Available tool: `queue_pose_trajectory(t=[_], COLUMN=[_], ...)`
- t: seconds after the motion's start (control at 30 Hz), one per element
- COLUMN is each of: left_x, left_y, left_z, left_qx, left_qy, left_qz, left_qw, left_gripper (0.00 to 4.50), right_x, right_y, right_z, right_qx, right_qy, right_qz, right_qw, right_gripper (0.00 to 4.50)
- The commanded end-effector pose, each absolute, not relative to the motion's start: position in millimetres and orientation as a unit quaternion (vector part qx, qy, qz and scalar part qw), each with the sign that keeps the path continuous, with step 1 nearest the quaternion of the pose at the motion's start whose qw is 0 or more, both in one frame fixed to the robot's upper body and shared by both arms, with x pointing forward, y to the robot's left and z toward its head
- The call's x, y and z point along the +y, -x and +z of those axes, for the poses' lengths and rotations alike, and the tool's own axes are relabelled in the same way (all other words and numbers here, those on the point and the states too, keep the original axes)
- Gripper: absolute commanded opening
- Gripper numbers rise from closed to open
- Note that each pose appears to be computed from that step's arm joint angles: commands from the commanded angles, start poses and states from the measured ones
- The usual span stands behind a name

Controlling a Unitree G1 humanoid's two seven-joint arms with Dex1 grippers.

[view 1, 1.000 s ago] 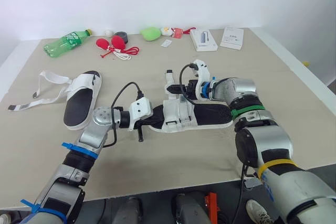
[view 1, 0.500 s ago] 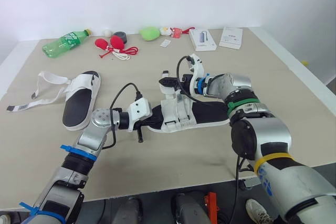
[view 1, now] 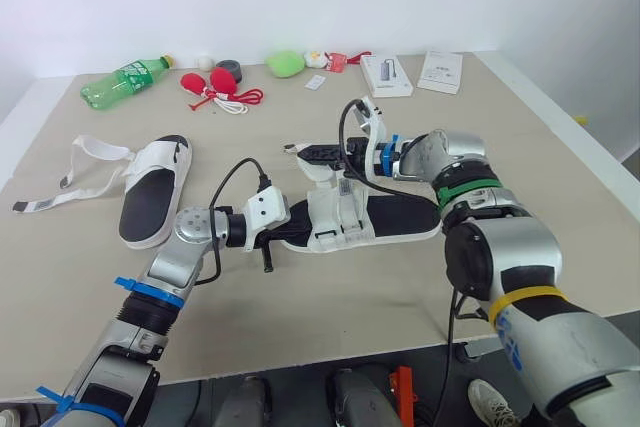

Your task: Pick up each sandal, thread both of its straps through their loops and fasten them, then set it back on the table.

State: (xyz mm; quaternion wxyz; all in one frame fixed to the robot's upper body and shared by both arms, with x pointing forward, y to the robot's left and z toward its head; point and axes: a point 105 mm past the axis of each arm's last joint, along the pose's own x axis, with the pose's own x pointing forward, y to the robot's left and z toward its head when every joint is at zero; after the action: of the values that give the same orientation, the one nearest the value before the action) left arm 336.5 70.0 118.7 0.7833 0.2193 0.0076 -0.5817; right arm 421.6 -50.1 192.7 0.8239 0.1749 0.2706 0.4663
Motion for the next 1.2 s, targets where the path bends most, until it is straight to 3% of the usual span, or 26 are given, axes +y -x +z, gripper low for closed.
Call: queue_pose_trajectory(t=[0.03,0.43,0.7,0.9,1.2], left_x=[66.9,65.3,66.1,64.0,64.1], left_y=[-333.1,-333.8,-333.1,-332.5,-332.0], left_z=[115.1,115.6,114.6,114.8,113.7], left_qx=[0.012,0.011,0.012,0.011,0.013], left_qy=[-0.221,-0.220,-0.217,-0.212,-0.209], left_qz=[-0.589,-0.590,-0.588,-0.588,-0.587], left_qw=[0.778,0.777,0.779,0.780,0.782], left_gripper=[0.00,0.00,0.00,0.00,0.00], right_x=[-47.3,-42.5,-39.2,-46.4,-47.4], right_y=[-422.2,-414.9,-394.3,-390.2,-378.0], right_z=[231.2,242.7,222.8,204.7,213.7], right_qx=[0.206,0.188,0.240,0.261,0.241], right_qy=[-0.116,-0.058,-0.028,0.012,0.034], right_qz=[0.505,0.550,0.593,0.587,0.617], right_qw=[0.830,0.812,0.768,0.766,0.748], right_gripper=[4.44,4.44,4.44,4.44,4.44])
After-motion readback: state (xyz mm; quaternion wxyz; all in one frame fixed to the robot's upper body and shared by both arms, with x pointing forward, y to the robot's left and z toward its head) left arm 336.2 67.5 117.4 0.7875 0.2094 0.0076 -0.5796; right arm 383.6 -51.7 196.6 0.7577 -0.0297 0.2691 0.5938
